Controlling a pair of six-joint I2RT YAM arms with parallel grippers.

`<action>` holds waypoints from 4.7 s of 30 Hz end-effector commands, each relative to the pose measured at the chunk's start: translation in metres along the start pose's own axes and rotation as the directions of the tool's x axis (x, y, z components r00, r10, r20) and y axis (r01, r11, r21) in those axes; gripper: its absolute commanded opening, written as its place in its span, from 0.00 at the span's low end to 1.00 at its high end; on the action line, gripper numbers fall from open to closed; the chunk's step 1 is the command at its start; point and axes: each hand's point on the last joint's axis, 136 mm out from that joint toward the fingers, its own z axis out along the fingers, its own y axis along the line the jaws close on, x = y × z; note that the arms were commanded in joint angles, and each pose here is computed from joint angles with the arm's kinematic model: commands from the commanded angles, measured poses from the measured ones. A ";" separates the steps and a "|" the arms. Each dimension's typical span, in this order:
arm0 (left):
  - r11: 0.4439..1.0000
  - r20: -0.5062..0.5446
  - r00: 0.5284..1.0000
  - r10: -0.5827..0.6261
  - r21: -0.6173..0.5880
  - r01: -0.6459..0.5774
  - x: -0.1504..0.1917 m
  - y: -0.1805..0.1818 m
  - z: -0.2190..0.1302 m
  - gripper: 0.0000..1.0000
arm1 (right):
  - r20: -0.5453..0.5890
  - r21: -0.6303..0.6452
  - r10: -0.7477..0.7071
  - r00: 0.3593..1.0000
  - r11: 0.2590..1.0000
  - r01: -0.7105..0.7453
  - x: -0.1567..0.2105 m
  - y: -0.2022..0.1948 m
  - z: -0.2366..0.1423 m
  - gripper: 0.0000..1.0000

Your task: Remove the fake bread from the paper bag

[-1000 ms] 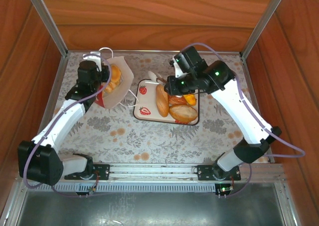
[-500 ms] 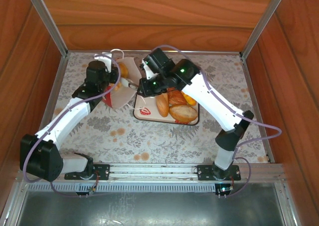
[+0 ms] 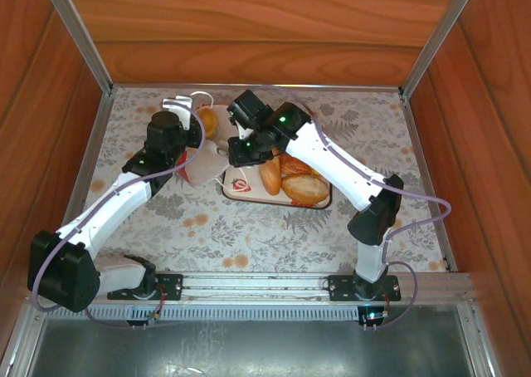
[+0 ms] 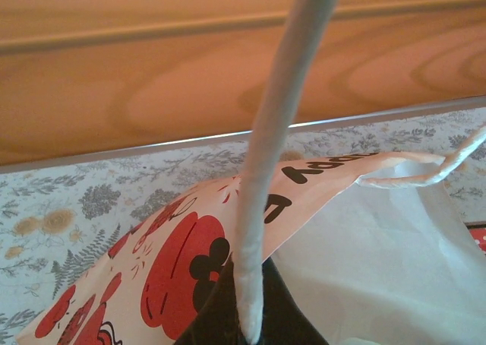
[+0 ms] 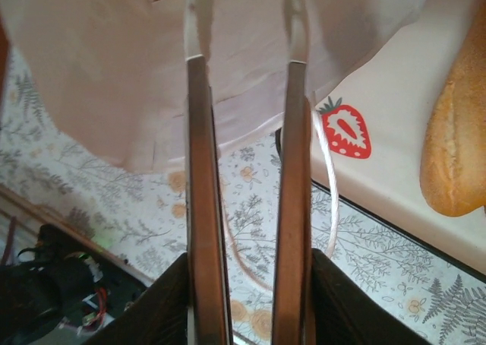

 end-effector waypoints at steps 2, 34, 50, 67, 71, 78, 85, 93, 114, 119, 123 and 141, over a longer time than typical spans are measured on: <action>0.999 0.014 0.999 -0.044 -0.004 0.044 0.000 -0.004 -0.005 0.00 | 0.062 0.047 0.016 0.998 0.999 -0.019 -0.014 -0.001 0.009 0.42; 0.998 0.036 0.998 -0.058 0.009 0.057 -0.013 -0.010 -0.004 0.00 | 0.236 0.074 0.050 0.970 0.995 -0.070 -0.077 -0.002 0.071 0.46; 0.998 0.033 0.998 -0.060 0.016 0.060 -0.012 -0.011 -0.004 0.00 | 0.228 0.120 0.077 0.971 0.987 -0.106 -0.083 -0.016 0.090 0.48; 0.999 0.033 0.998 -0.054 0.010 0.054 -0.012 -0.010 -0.004 0.00 | 0.220 0.165 0.078 0.972 0.979 -0.116 -0.090 -0.030 0.107 0.44; 0.999 0.030 0.998 -0.050 0.001 0.050 -0.011 -0.009 -0.002 0.00 | 0.229 0.168 0.072 0.971 0.979 -0.112 -0.091 -0.030 0.102 0.37; 0.998 0.024 0.998 -0.052 -0.033 0.052 -0.008 -0.004 0.001 0.00 | 0.254 0.148 0.057 0.966 0.984 -0.098 -0.092 -0.026 0.081 0.31; 0.996 0.020 0.998 -0.059 -0.071 0.060 -0.007 0.002 0.007 0.00 | 0.268 0.071 0.049 0.962 0.995 -0.070 -0.080 -0.016 0.050 0.29; 0.995 0.024 0.998 -0.057 -0.085 0.058 -0.010 0.003 0.009 0.00 | 0.269 -0.050 0.057 0.962 0.998 -0.046 -0.054 -0.004 0.011 0.29; 0.993 0.033 0.999 -0.029 -0.113 0.033 -0.015 0.007 0.010 0.00 | 0.413 -0.189 0.121 0.903 0.981 -0.045 -0.003 -0.012 -0.113 0.30; 0.993 0.031 0.999 -0.027 -0.115 0.030 -0.014 0.007 0.010 0.00 | 0.474 -0.158 0.133 0.871 0.985 -0.064 0.009 -0.029 -0.144 0.31; 0.992 0.034 0.999 -0.027 -0.123 0.031 -0.014 0.009 0.008 0.00 | 0.522 -0.109 0.137 0.842 0.990 -0.094 0.016 -0.047 -0.164 0.32; 0.970 0.061 0.998 0.033 -0.242 -0.018 -0.023 0.032 -0.008 0.00 | 0.341 0.042 0.173 0.924 0.979 -0.198 0.041 -0.078 -0.116 0.33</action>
